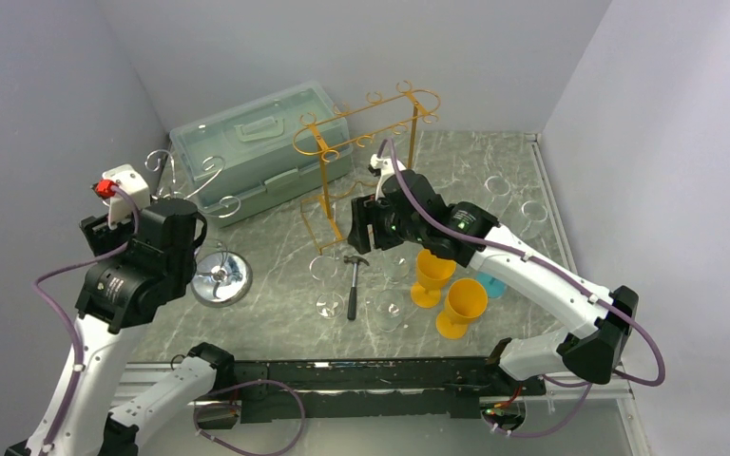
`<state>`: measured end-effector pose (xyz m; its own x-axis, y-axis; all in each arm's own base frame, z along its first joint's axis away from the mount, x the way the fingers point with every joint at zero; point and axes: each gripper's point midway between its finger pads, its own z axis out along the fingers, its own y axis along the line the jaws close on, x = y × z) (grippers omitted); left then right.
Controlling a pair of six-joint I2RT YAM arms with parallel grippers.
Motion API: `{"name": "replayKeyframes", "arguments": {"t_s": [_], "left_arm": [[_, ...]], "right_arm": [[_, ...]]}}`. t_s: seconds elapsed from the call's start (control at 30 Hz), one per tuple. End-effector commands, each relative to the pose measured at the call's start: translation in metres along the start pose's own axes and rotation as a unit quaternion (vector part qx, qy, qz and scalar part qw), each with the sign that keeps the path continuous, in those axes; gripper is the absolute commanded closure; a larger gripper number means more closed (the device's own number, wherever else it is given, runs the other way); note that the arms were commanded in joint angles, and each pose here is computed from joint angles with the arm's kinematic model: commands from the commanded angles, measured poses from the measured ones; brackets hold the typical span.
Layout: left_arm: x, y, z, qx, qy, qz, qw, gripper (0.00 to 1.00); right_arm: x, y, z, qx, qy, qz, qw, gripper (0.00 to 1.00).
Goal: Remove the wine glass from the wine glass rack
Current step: Pick up the wine glass from the wine rack.
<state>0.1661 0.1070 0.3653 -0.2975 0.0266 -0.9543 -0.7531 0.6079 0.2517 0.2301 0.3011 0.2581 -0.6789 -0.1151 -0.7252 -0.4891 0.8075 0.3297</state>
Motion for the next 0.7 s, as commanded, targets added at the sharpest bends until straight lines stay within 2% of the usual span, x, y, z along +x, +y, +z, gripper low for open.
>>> {"name": "replayKeyframes", "arguments": {"t_s": [0.0, 0.37, 0.67], "left_arm": [[-0.012, 0.014, -0.001, -0.031, -0.016, -0.024, 0.999, 0.53], [0.01, 0.003, 0.003, -0.03, -0.006, -0.002, 1.0, 0.53], [0.007, 0.011, 0.003, -0.047, -0.009, -0.005, 0.999, 0.53]], "right_arm": [[-0.022, 0.014, -0.007, -0.017, -0.034, 0.0, 0.999, 0.31], [-0.021, 0.016, -0.007, -0.018, -0.032, -0.005, 0.999, 0.31], [-0.028, 0.015, -0.019, -0.016, -0.039, -0.016, 0.999, 0.31]]}}
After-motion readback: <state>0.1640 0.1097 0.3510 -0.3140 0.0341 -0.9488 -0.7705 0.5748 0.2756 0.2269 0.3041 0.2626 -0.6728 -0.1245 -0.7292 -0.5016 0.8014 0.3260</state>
